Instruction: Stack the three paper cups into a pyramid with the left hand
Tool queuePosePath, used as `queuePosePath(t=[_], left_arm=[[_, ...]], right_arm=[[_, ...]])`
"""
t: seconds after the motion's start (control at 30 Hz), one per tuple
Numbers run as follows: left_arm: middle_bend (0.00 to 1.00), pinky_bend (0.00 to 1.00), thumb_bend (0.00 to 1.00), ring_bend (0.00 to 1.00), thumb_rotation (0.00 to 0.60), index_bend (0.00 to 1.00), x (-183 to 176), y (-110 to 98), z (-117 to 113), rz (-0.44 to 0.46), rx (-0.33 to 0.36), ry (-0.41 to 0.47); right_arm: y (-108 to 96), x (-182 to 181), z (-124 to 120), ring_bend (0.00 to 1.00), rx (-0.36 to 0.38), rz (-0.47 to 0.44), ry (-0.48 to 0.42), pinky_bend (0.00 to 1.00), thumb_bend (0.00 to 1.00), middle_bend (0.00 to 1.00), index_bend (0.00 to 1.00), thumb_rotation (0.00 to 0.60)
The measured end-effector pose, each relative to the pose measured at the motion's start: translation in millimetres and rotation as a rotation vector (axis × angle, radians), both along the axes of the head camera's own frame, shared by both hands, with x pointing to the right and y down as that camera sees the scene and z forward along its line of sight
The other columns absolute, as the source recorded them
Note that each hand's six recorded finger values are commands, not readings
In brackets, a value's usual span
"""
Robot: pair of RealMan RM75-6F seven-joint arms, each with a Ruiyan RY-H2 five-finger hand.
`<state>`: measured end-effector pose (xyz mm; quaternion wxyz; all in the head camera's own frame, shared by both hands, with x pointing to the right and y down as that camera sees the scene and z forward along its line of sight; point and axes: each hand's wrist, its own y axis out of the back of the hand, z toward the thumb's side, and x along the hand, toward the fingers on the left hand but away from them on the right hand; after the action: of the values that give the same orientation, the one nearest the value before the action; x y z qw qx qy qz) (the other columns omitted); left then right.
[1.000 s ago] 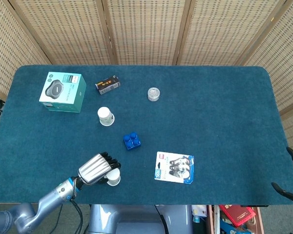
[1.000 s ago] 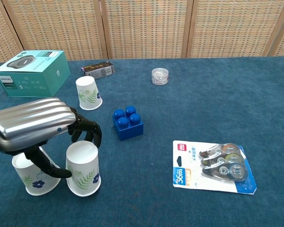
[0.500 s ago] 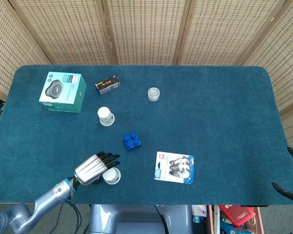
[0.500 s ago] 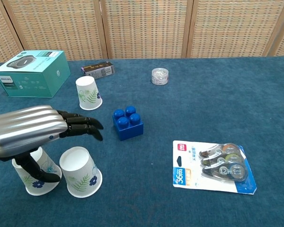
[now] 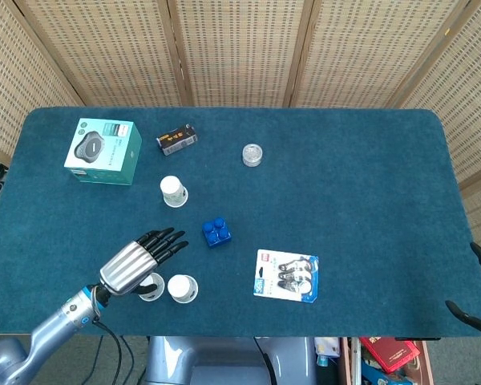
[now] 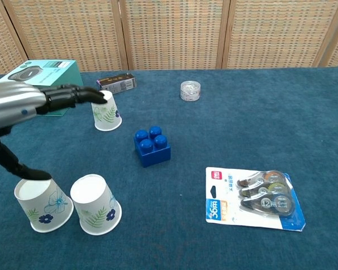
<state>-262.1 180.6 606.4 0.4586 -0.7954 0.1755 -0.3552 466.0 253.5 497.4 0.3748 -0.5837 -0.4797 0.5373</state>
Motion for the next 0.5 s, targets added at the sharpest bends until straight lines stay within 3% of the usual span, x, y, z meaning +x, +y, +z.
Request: queuePosePath(t=[0.13, 0.23, 0.4, 0.5], left_arm=[[0.00, 0.15, 0.17, 0.00, 0.600, 0.00, -4, -28, -27, -0.068, 0.051, 0.064], [0.00, 0.15, 0.17, 0.00, 0.600, 0.00, -5, -46, -31, -0.115, 0.066, 0.074], [0.00, 0.15, 0.17, 0.04, 0.600, 0.00, -10, -82, -22, -0.205, 0.077, 0.025], [0.04, 0.15, 0.17, 0.10, 0.600, 0.01, -15, -105, -3, -0.272, 0.052, -0.030]], right_arm=[[0, -1, 1, 0.00, -0.003, -0.003, 0.002, 0.00, 0.00, 0.00, 0.00, 0.600], [0, -1, 2, 0.00, -0.006, -0.004, 0.004, 0.00, 0.00, 0.00, 0.00, 0.600], [-1, -1, 6, 0.00, -0.014, -0.003, 0.017, 0.00, 0.00, 0.00, 0.00, 0.600], [-2, 0, 8, 0.00, -0.019, 0.002, 0.024, 0.00, 0.00, 0.00, 0.00, 0.600]])
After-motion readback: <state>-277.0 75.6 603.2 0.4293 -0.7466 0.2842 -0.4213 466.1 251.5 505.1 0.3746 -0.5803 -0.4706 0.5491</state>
